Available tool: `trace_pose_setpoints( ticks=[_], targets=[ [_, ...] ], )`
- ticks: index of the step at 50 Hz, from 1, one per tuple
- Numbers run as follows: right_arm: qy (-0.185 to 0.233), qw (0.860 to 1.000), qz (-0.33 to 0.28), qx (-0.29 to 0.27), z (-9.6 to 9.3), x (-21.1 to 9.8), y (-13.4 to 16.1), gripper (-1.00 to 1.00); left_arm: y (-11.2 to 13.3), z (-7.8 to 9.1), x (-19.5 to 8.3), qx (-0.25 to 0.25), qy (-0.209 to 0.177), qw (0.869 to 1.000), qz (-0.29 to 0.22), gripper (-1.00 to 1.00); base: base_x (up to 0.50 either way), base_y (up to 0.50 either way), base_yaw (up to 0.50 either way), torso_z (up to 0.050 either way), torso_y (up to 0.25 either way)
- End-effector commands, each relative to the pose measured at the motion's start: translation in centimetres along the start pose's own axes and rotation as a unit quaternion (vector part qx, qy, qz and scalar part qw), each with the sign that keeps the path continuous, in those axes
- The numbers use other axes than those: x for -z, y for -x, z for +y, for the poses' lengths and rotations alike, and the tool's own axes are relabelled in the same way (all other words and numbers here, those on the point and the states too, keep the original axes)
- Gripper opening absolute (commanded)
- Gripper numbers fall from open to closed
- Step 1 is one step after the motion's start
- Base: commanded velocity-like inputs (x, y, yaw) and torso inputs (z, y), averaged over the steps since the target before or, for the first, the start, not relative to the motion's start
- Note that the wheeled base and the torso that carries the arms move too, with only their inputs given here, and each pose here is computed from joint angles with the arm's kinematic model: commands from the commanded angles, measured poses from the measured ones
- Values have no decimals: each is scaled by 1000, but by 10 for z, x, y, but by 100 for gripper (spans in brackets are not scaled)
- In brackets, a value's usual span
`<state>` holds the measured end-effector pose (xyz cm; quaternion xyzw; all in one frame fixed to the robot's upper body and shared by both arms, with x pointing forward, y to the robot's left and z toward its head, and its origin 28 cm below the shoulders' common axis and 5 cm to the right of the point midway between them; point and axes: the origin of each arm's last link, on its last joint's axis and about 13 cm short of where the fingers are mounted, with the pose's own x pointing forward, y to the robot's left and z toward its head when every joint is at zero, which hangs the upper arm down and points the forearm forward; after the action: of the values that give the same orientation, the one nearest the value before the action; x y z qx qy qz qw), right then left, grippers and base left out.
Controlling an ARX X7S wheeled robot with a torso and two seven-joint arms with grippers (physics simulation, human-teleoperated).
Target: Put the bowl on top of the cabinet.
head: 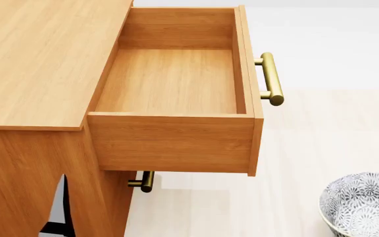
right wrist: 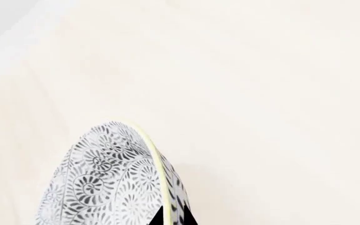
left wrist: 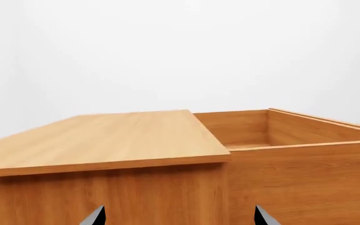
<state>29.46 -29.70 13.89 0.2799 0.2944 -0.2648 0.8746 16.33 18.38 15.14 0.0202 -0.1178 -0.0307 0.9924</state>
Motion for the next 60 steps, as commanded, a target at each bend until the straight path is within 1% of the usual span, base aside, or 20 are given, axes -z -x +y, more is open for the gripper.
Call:
trace_pose_setpoints(
  ticks=[1,12,19,34,37,39,44,45,49,52,55,57,60],
  targets=[
    [23,999,-25,-38,28,-20,21,-100,-5,4,-7,-12,7,1000,-21,100,0,0,0,0,0],
    [27,998,-35,-43,37,-32,32,-100,-4,6,-12,-15,10,999,-28,100,0,0,0,0,0],
    [32,997,-51,-48,50,-48,46,-100,-4,7,-15,-17,13,999,-31,100,0,0,0,0,0],
    [35,993,-100,-52,74,-97,96,-100,-4,10,-20,-20,17,999,-38,100,0,0,0,0,0],
    [27,992,-116,-51,79,-110,111,-100,-3,10,-20,-20,18,999,-39,100,0,0,0,0,0],
    [25,991,-122,-52,81,-115,116,-100,-4,10,-20,-20,18,999,-39,100,0,0,0,0,0],
    [22,989,-135,-61,92,-128,129,-100,-4,10,-20,-21,18,999,-40,100,0,0,0,0,0],
    [31,989,-136,-57,96,-131,132,-100,-3,10,-20,-21,18,999,-39,100,0,0,0,0,0],
    [24,987,-147,-66,106,-141,144,-100,-3,11,-21,-21,18,999,-39,100,0,0,0,0,0],
    [26,986,-150,-69,111,-145,150,-100,-3,11,-21,-22,19,999,-40,100,0,0,0,0,0],
    [25,984,-153,-86,120,-149,157,-100,-3,12,-22,-23,19,999,-41,100,0,0,0,0,0],
    [20,984,-155,-81,123,-152,160,-100,-3,11,-21,-21,17,999,-39,100,0,0,0,0,0],
    [23,982,-164,-92,131,-159,168,-100,-2,11,-23,-20,17,999,-41,100,0,0,0,0,0]
  ],
)
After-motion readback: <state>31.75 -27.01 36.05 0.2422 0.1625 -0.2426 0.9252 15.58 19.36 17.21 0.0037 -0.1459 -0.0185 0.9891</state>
